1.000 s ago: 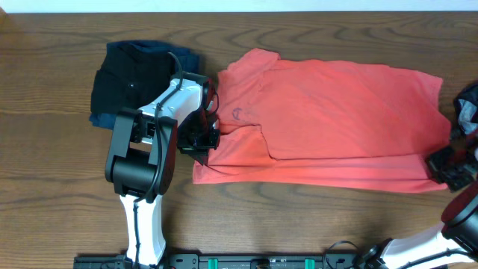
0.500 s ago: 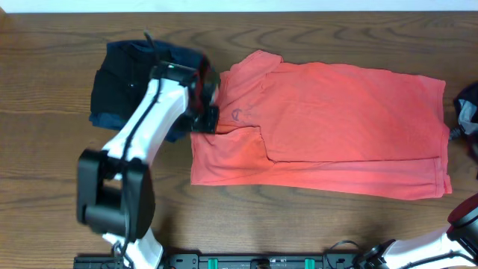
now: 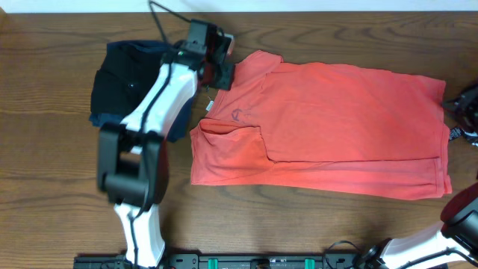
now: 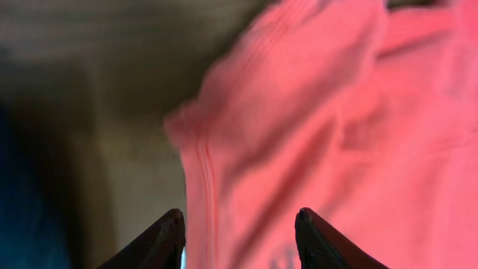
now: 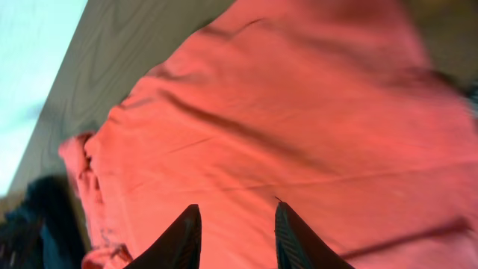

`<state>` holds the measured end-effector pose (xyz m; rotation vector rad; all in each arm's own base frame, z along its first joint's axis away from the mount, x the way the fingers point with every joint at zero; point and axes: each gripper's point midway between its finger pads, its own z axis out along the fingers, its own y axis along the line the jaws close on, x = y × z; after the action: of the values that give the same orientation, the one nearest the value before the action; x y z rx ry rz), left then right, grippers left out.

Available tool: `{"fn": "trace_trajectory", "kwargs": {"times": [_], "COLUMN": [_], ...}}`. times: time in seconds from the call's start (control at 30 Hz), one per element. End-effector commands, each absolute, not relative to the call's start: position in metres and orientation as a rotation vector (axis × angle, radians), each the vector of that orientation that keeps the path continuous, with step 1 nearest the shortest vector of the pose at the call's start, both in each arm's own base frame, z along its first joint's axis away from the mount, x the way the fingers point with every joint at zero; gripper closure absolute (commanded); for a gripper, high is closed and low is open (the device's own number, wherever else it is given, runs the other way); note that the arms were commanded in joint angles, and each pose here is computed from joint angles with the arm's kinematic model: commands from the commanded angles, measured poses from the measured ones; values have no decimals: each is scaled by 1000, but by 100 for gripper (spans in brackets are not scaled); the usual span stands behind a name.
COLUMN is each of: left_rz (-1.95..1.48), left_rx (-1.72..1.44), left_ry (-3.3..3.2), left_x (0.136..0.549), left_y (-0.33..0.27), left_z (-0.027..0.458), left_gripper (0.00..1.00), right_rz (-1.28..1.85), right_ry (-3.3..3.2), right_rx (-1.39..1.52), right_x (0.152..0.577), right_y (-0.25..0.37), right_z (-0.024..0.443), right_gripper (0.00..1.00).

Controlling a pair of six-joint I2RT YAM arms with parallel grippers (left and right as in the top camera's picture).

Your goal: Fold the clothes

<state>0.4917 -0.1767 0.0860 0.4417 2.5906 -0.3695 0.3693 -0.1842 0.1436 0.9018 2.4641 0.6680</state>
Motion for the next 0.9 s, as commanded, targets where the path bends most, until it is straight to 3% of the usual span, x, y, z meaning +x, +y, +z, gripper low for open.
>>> {"fn": "trace_trajectory", "kwargs": {"times": [0.0, 0.27, 0.63, 0.73, 0.83, 0.87], "left_rz": [-381, -384, -401, -408, -411, -414], "left_rx": [588, 670, 722, 683, 673, 663], "left_ry": [2507, 2401, 2463, 2480, 2450, 2441], "left_x": [522, 563, 555, 556, 561, 563], "left_y": [-197, -234, -257, -256, -258, -259], "left_z": [82, 73, 18, 12, 26, 32], "left_gripper": [49, 44, 42, 53, 85, 90], "right_rz": [698, 707, 659, 659, 659, 659], "right_ry": [2482, 2547, 2616, 2626, 2629, 2629], "right_rx": [787, 758, 767, 749, 742, 742], "right_x": [379, 380, 372, 371, 370, 370], "right_y": [-168, -147, -142, -140, -139, -139], "right_z": [148, 143, 136, 135, 135, 135], "right_gripper": [68, 67, 69, 69, 69, 69]}}
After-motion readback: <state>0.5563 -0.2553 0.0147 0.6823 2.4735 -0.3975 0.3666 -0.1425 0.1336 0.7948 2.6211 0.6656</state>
